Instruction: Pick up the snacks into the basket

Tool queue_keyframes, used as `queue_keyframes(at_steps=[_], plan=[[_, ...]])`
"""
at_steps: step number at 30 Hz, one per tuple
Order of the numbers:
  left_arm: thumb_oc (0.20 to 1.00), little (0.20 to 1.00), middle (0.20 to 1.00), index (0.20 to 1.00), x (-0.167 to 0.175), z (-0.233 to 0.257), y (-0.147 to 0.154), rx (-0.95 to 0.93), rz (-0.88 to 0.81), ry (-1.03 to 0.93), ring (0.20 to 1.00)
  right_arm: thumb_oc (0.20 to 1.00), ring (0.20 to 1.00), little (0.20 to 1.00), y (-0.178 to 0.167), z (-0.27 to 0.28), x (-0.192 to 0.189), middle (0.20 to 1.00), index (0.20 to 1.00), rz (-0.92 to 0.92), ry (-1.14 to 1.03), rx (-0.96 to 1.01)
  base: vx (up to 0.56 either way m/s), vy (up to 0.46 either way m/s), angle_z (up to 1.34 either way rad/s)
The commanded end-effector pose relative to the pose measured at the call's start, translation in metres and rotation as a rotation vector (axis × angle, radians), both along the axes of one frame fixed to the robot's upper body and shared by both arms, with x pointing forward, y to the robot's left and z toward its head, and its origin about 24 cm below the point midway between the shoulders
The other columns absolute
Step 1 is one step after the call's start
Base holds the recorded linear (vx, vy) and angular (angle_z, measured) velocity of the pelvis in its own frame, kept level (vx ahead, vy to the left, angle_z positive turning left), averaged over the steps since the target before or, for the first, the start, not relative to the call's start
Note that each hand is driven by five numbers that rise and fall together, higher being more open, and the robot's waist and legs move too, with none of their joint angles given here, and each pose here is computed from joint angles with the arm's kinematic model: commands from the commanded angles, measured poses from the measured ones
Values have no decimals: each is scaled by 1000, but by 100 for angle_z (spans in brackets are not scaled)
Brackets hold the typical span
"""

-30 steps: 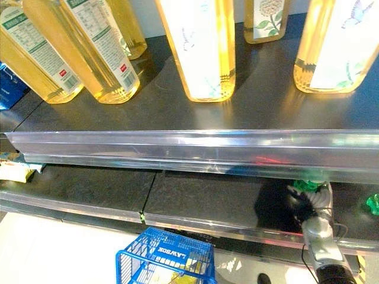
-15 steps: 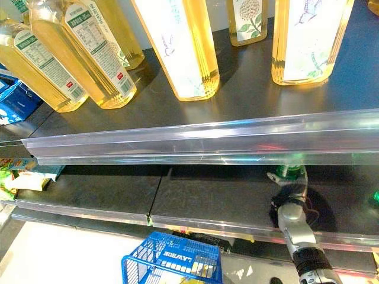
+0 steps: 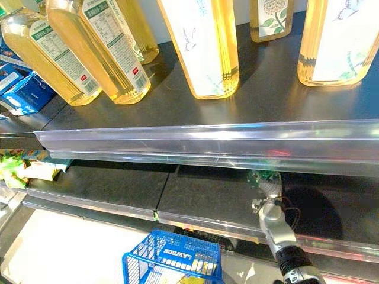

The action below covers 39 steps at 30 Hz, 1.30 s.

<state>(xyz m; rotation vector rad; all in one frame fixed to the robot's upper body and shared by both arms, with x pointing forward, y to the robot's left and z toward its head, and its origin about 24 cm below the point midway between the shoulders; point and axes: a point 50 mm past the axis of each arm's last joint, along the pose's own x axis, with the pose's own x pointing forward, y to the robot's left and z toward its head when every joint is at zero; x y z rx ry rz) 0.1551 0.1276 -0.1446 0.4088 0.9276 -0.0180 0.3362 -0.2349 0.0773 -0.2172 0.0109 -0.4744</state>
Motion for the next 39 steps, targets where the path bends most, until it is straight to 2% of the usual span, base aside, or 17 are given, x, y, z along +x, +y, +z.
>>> queue_keyframes(at_steps=[1,9,13,22,23,28,30,39], plan=[[200,200,200,200,-20,-10,26,128,-10,92,200,200,200,200,-4,-4,-5,200,200,-16,-12,17,0,0,0],[200,200,200,200,-15,-8,31,123,20,80,200,200,200,200,-1,-5,-23,200,200,103,-38,-17,0,0,0],[200,200,200,200,-11,-7,37,121,56,76,200,200,200,200,-6,8,-47,200,200,185,-132,-14,0,0,0],[200,200,200,200,-10,-7,46,106,121,88,200,200,200,200,-11,11,-86,200,200,328,-164,13,5,-7,0],[200,200,200,200,-14,-9,52,91,161,106,200,200,200,200,-13,7,-102,200,200,380,-138,31,41,-20,-3],[200,200,200,200,-22,-12,59,72,218,144,200,200,200,200,-12,-2,-124,200,200,474,-52,11,52,-21,-1],[200,200,200,200,-29,-14,65,53,275,169,200,200,200,200,-14,-18,-137,200,200,524,61,-13,61,-29,-2],[200,200,200,200,-36,-15,76,29,336,193,200,200,200,200,-25,-35,-159,200,200,615,294,-163,18,-13,0]])
